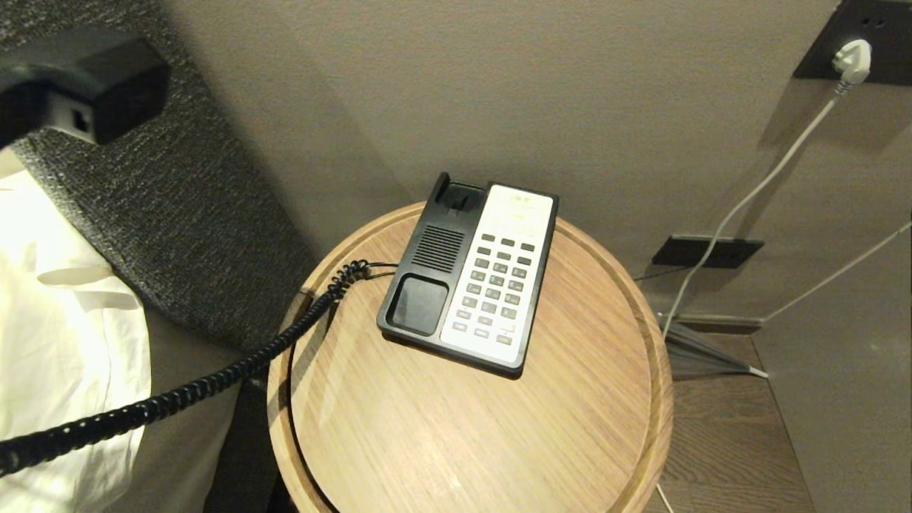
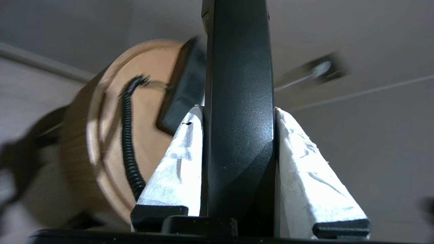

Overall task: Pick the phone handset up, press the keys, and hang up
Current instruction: Dial the number

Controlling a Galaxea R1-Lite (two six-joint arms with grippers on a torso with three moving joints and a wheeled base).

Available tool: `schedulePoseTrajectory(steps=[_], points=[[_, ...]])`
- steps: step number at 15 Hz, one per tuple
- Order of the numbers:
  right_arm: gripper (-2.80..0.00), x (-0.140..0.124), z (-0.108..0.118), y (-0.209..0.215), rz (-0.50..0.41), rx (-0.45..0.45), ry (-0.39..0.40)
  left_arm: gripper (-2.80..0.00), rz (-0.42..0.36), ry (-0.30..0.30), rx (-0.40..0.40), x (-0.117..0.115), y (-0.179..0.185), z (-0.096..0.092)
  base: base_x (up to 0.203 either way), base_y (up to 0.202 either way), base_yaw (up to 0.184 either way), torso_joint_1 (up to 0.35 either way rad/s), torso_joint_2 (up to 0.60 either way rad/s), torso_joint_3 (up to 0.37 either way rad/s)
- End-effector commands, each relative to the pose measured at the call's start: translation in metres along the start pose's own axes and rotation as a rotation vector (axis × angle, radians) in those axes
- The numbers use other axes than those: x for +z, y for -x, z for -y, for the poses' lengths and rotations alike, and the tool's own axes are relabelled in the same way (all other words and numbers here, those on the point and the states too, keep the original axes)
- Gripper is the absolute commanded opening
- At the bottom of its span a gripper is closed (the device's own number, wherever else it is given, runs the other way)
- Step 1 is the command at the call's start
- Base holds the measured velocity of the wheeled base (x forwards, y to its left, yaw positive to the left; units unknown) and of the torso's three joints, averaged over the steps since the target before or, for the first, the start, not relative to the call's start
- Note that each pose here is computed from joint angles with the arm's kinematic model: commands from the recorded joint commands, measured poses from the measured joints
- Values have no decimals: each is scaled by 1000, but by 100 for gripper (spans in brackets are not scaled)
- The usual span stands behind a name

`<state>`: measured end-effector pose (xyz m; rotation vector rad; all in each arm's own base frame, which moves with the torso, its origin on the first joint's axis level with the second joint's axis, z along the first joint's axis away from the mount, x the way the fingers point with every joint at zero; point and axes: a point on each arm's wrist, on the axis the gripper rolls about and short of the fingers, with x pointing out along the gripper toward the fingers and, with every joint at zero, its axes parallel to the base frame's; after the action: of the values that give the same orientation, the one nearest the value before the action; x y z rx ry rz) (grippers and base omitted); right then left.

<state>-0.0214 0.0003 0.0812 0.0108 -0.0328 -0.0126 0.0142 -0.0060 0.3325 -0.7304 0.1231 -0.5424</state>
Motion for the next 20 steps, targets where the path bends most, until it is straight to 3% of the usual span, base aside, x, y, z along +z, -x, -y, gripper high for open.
schedulePoseTrajectory(steps=[1,13,18,20], points=[[-280,-6,0,-1,-19,0,0,-280,126,70,-116,7,38,-9,0,0,0,0,0,0],[-280,-6,0,-1,-19,0,0,-280,111,70,-137,1,39,-13,0,0,0,0,0,0],[-280,-6,0,-1,-39,7,19,-280,146,59,-121,4,46,-12,0,0,0,0,0,0],[-280,7,0,3,-7,12,23,-280,174,61,-124,8,50,-9,0,0,0,0,0,0]])
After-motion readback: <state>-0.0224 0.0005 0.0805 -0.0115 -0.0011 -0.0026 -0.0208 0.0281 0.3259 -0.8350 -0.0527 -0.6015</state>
